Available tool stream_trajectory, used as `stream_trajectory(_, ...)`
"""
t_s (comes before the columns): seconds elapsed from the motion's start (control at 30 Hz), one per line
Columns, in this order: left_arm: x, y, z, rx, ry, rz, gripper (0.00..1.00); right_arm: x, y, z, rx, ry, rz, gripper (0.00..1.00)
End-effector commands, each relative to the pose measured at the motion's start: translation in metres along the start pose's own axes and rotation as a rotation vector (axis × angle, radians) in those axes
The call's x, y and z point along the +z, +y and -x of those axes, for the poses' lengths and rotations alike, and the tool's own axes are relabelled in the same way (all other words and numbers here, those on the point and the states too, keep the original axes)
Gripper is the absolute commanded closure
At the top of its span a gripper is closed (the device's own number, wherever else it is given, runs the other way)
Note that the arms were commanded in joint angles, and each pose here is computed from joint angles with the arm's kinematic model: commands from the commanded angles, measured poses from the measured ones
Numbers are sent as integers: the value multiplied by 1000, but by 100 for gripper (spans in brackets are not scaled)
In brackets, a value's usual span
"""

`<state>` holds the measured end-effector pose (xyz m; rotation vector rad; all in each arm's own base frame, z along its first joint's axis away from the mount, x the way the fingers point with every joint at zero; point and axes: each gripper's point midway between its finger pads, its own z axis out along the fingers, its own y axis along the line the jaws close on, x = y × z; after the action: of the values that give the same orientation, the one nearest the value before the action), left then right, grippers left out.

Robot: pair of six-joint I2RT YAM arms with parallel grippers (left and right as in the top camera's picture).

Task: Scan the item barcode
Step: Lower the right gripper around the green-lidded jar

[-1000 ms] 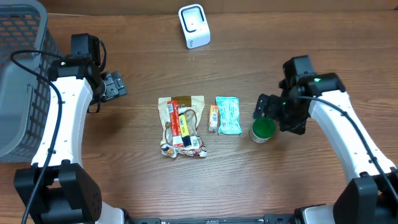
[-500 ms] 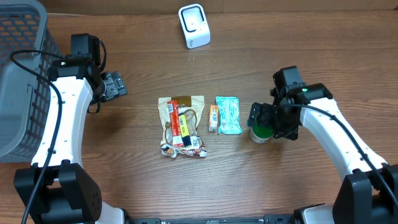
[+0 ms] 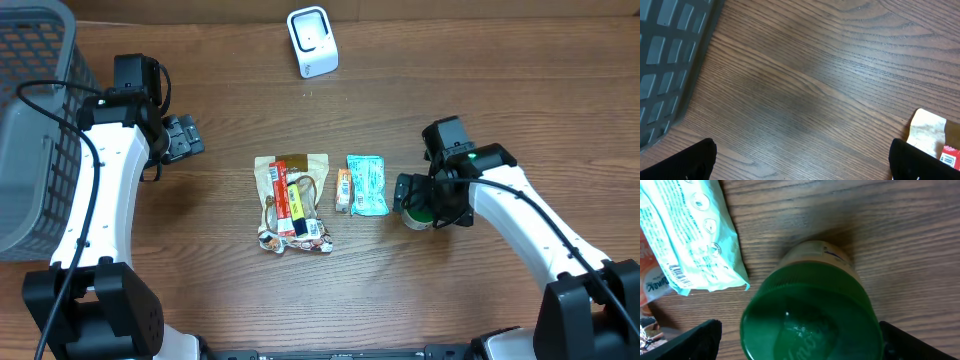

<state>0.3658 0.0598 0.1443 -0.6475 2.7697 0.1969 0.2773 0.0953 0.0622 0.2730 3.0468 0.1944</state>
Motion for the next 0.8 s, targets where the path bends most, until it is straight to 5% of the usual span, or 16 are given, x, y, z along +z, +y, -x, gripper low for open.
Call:
stream_trajectory(0.0, -8, 0, 6, 15, -29, -4, 0, 0, -1, 3, -11, -26, -19, 1)
stream_trajectory(0.77, -8, 0, 6, 15, -29, -4, 0, 2, -6, 13, -11, -68, -55, 11)
